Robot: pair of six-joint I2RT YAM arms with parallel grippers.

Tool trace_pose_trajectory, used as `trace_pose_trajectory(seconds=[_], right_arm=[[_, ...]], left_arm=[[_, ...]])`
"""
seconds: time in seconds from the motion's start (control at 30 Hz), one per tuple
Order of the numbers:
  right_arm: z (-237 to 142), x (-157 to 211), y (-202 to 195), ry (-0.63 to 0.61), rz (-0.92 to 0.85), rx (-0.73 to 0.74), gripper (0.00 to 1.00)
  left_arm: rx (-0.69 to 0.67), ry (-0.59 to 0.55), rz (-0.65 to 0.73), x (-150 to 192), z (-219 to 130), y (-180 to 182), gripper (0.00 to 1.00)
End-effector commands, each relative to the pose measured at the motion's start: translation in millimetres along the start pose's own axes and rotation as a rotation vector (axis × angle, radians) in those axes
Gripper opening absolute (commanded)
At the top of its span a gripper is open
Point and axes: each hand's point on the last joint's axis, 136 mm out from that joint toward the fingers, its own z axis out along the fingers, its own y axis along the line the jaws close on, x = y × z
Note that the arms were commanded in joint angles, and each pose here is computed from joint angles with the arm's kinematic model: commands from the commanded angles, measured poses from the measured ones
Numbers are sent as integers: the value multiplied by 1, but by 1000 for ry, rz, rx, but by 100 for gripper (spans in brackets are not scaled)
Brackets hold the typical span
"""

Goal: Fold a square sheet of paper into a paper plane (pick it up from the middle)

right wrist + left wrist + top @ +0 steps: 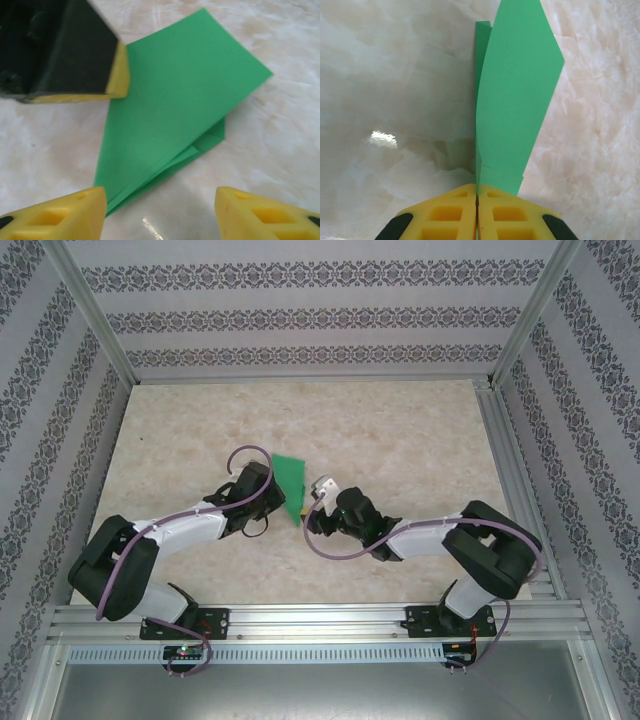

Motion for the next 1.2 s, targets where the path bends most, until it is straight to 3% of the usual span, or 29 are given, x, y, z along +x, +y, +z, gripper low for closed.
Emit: trace_pose_trajectory(seconds=[0.0,0.37,0.87,1.17], right_arm=[[12,-22,16,-106,-93,-5,56],[42,-16,43,-96,-127,-70,44],[57,4,34,-63,-128,-39,20],[53,6,28,-62,-110,-33,6]], left_arm=[[-27,-4,-23,0,-1,-2,10],[-5,15,-41,1,0,-10,10],[15,27,-60,1,-4,-16,13],[24,25,-63,-2,-7,-17,19]])
